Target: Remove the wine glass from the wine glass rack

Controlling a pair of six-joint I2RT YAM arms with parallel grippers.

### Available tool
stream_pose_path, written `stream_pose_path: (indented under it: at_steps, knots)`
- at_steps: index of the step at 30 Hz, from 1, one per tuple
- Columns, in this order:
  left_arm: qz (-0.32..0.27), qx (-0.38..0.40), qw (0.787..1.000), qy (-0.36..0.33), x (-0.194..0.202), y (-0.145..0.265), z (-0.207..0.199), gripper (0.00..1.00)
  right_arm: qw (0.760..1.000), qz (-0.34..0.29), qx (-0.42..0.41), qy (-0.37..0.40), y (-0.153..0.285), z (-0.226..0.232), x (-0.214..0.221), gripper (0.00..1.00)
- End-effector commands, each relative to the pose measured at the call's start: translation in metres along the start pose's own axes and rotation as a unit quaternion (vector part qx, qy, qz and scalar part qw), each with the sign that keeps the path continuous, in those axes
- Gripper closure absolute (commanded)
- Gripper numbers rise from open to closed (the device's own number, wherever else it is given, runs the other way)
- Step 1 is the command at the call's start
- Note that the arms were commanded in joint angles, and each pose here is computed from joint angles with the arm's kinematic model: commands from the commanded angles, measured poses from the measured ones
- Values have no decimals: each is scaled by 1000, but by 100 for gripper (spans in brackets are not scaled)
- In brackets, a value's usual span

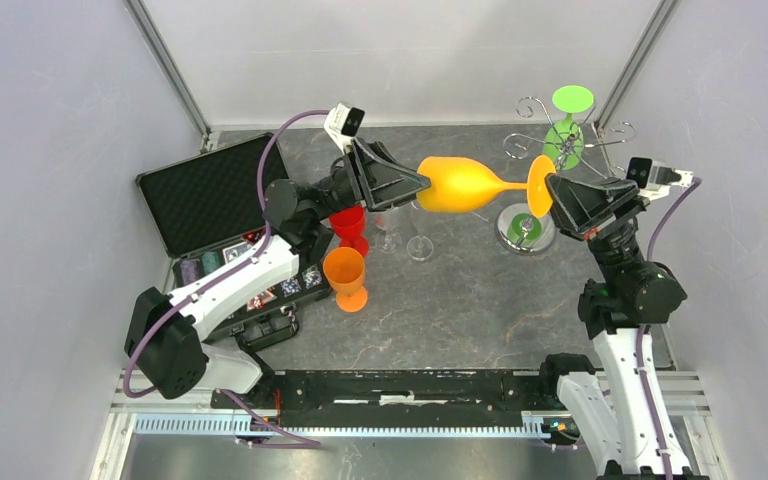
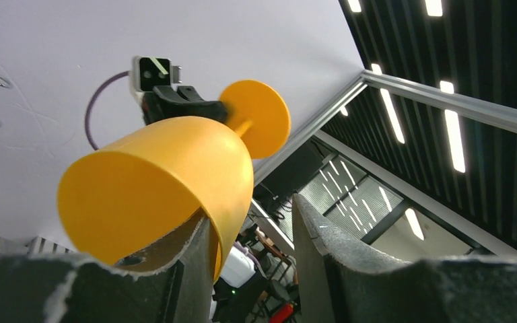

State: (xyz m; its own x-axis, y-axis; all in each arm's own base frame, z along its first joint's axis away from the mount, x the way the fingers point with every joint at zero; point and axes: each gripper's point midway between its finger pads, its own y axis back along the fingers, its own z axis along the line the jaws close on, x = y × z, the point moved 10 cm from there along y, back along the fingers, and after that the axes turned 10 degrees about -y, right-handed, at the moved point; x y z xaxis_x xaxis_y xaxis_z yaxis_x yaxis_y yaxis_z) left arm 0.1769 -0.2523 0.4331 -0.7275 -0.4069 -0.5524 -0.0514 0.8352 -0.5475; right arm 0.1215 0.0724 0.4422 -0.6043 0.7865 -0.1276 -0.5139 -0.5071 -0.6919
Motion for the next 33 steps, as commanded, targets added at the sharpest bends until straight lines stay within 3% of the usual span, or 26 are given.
stream_pose_path:
  at_steps: [1, 12, 15, 21, 25, 29, 33]
  knots:
    - [40, 76, 996, -8, 6, -5, -34, 58, 996, -23, 86, -17, 9, -45, -12, 100]
    - [54, 40, 997, -44, 9, 0, -36, 97, 992, -46, 115, -2, 12, -60, -13, 98]
    - [56, 18, 996, -71, 10, 1, -36, 98, 990, -48, 127, 20, 10, -60, -14, 83]
    - [70, -70, 986, -138, 10, 9, -34, 98, 982, -67, 156, 88, 9, -60, -18, 39]
    - [91, -171, 962, -194, 8, 20, -31, 98, 971, -84, 173, 139, 11, -59, -21, 28]
    - [160, -293, 908, -254, 7, 41, -25, 98, 962, -98, 189, 173, 11, -58, -25, 26]
    - [223, -386, 854, -269, 13, 68, -16, 98, 958, -95, 197, 184, 11, -61, -26, 26]
